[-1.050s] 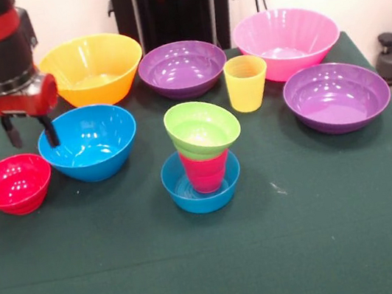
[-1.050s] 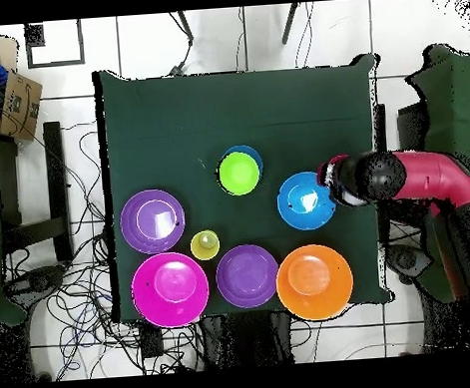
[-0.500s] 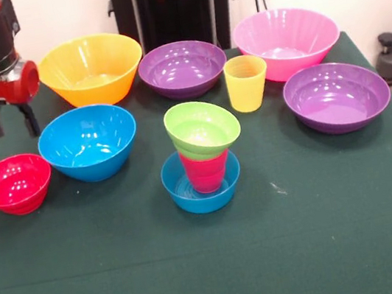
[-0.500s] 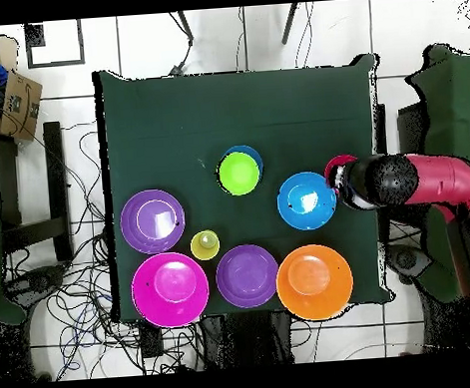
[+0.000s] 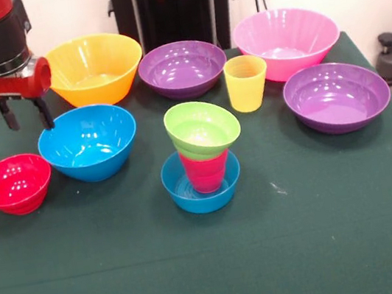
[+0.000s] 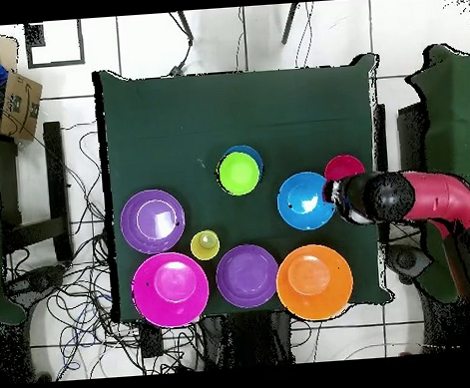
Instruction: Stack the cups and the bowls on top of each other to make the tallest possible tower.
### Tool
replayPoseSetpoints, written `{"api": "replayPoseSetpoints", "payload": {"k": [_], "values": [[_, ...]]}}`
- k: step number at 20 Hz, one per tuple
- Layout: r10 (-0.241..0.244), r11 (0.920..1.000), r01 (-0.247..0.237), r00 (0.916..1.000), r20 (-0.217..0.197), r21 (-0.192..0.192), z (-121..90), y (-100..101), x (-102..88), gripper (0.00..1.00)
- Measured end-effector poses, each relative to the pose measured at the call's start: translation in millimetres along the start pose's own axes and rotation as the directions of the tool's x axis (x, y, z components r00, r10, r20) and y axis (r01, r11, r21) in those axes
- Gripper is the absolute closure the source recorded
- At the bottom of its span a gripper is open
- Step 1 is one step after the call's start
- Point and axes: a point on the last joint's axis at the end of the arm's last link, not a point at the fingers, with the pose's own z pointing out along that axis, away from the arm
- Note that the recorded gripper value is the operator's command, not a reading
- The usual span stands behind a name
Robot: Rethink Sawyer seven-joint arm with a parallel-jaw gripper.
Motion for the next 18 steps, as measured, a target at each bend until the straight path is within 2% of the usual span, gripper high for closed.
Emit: {"api": "replayPoseSetpoints", "payload": {"k": [10,15,18], "values": [[0.013,0.9994,-0.013,0.9999,-0.011,-0.033,16,-7,22.5,0.0],[0.039,0.9972,-0.04,0.999,-0.022,-0.063,32,-18,35.4,0.0],[0.045,0.9963,-0.046,0.9989,-0.011,-0.072,43,-25,40.0,0.0]]}}
